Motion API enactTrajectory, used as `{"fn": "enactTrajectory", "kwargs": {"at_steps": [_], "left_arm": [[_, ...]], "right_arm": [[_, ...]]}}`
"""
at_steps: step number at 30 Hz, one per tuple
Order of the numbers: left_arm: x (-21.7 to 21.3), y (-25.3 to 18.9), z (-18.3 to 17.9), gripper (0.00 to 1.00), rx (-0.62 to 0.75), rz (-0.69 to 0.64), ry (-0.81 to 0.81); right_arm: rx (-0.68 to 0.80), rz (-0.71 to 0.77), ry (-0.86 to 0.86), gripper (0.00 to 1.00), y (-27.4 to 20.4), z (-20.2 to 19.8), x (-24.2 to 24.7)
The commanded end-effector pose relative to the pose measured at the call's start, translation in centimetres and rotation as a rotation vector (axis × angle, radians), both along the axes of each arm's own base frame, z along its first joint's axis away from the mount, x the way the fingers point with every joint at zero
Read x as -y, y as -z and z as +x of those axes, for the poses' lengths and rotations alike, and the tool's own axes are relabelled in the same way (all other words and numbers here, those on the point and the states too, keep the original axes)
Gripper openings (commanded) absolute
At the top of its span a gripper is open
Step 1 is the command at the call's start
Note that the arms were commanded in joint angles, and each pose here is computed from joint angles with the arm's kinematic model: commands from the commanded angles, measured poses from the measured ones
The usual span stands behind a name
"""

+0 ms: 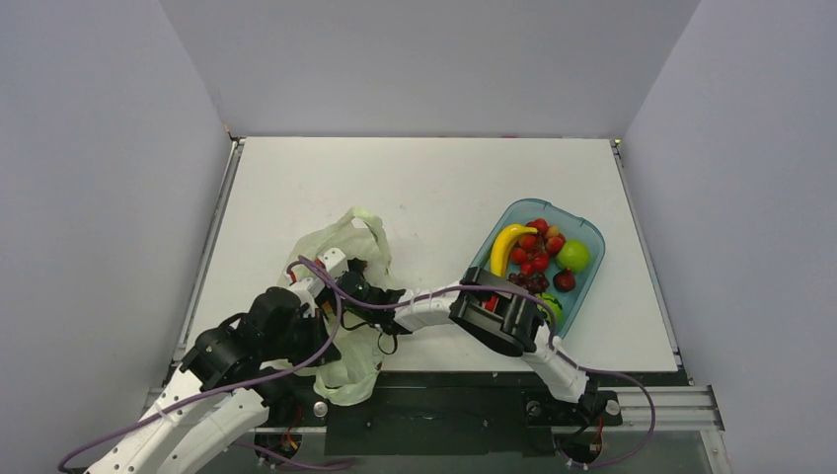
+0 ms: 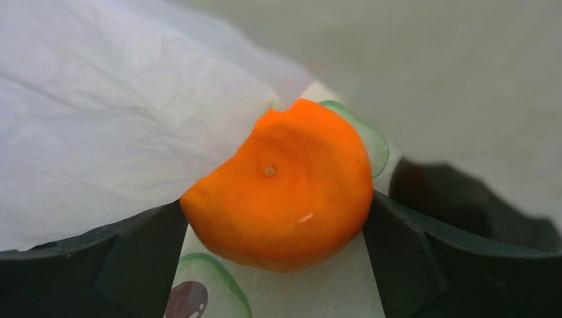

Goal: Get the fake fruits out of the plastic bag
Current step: Take out the fake fruit from the plastic bag.

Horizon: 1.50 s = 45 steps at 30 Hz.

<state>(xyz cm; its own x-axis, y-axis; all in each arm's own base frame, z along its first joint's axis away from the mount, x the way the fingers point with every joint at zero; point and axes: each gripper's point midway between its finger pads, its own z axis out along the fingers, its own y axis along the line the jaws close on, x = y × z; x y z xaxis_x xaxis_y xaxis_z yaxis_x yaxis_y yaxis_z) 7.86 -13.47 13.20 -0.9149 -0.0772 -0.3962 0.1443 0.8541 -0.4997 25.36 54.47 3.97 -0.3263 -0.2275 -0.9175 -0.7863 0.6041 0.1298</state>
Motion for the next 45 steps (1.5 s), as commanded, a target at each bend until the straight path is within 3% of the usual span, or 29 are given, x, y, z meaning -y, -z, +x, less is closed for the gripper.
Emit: {"fn": "enactTrajectory", "kwargs": {"at_steps": [1,5,7,9,15,26,39,45], "left_arm": [[1.0,-1.1,0.7,0.00,0.047,-0.056,0.017],[0.9,-1.1,0.7,0.00,0.051,-0.055,0.015],[0.8,-1.2,0.9,0.00,0.060,-0.053,0.005],[0.8,-1.3,1.0,0.00,0.066,-0.052,-0.006],[-0.1,-2.8,2.2,0.00,0.114,-0.021,-0.067],[-1.1,-3.7,4.7,0.00,0.206,0.056,-0.127],[-0.6,-4.1,4.3,0.00,0.235,0.002,-0.105],[-0.2,-6.7,5.3,0.00,0.286,-0.038,-0.133]], "right_arm": [[0.077,0.035,0.098,0.88,-2.2,1.9,-0.4],[0.086,0.046,0.075,0.66,-3.7,1.5,-0.2],[0.092,0.067,0.066,0.45,-5.4,1.2,0.0],[0.098,0.076,0.085,0.36,-6.4,1.2,1.0],[0.087,0.027,0.180,0.23,-7.2,1.7,6.1],[0.005,-0.018,0.118,0.07,-8.5,-0.6,11.3],[0.029,0.180,0.037,0.00,-17.6,-4.6,17.6],[0.092,0.156,0.237,0.00,-19.9,-3.2,24.6]]}}
